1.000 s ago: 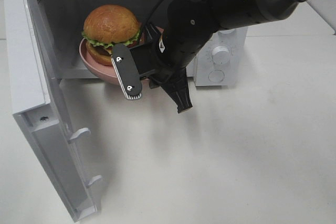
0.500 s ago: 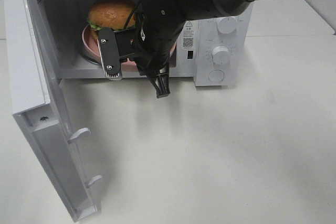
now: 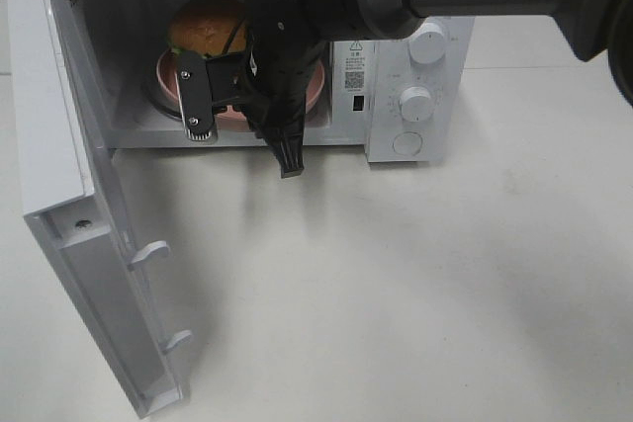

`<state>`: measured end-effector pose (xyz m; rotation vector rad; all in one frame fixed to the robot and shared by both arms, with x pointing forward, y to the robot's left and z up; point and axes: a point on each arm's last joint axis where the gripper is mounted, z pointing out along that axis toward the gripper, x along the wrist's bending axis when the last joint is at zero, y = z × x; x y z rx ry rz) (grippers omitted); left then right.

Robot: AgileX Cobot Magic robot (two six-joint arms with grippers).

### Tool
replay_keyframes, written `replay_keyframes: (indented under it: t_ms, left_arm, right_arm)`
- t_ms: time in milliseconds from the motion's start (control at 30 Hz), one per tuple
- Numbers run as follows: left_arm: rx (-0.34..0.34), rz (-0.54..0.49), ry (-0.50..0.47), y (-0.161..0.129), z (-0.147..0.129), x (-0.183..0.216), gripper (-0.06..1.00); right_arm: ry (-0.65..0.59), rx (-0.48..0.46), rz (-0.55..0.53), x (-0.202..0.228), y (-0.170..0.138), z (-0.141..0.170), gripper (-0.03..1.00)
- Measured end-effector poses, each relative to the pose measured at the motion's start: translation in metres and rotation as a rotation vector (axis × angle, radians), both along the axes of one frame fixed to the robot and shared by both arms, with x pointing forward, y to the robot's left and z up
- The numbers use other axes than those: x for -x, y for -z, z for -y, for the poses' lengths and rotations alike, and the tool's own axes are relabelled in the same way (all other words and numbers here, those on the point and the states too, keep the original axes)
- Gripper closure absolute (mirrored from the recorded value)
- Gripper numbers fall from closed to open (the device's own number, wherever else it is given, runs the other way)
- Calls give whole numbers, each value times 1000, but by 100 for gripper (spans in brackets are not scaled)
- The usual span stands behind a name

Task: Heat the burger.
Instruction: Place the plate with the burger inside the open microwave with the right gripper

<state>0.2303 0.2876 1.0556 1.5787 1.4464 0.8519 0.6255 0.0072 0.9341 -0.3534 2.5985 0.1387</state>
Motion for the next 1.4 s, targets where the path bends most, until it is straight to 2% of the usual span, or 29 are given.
replay_keyframes:
  t_ms: [500, 967, 1033, 1133, 1200, 1233, 1267, 1300, 1367, 1400]
  left_arm:
    - [0, 0, 0, 0, 0, 0, -5]
    - [0, 0, 0, 0, 0, 0, -5]
    - [0, 0, 0, 0, 0, 0, -5]
    - [0, 0, 0, 0, 0, 0, -5]
    - [0, 0, 0, 0, 0, 0, -5]
    - [0, 0, 0, 0, 0, 0, -5]
    - [0, 0, 0, 0, 0, 0, -5]
    - [0, 0, 0, 0, 0, 0, -5]
    - [0, 0, 0, 0, 0, 0, -5]
    - [0, 0, 0, 0, 0, 0, -5]
  right_arm:
    - [-7, -19, 64, -23, 5, -16, 93]
    - [3, -33, 54, -28, 14, -20, 91]
    - [5, -49, 62, -31, 16, -20, 85]
    - [9, -56, 66, -32, 16, -20, 83]
    - [19, -77, 81, -34, 13, -20, 74]
    - [19, -77, 81, -34, 13, -20, 74]
    - [18, -78, 89, -35, 12, -20, 66]
    - [18, -78, 89, -35, 12, -20, 66]
    - [26, -86, 88, -35, 12, -20, 55]
    - [26, -86, 88, -35, 12, -20, 55]
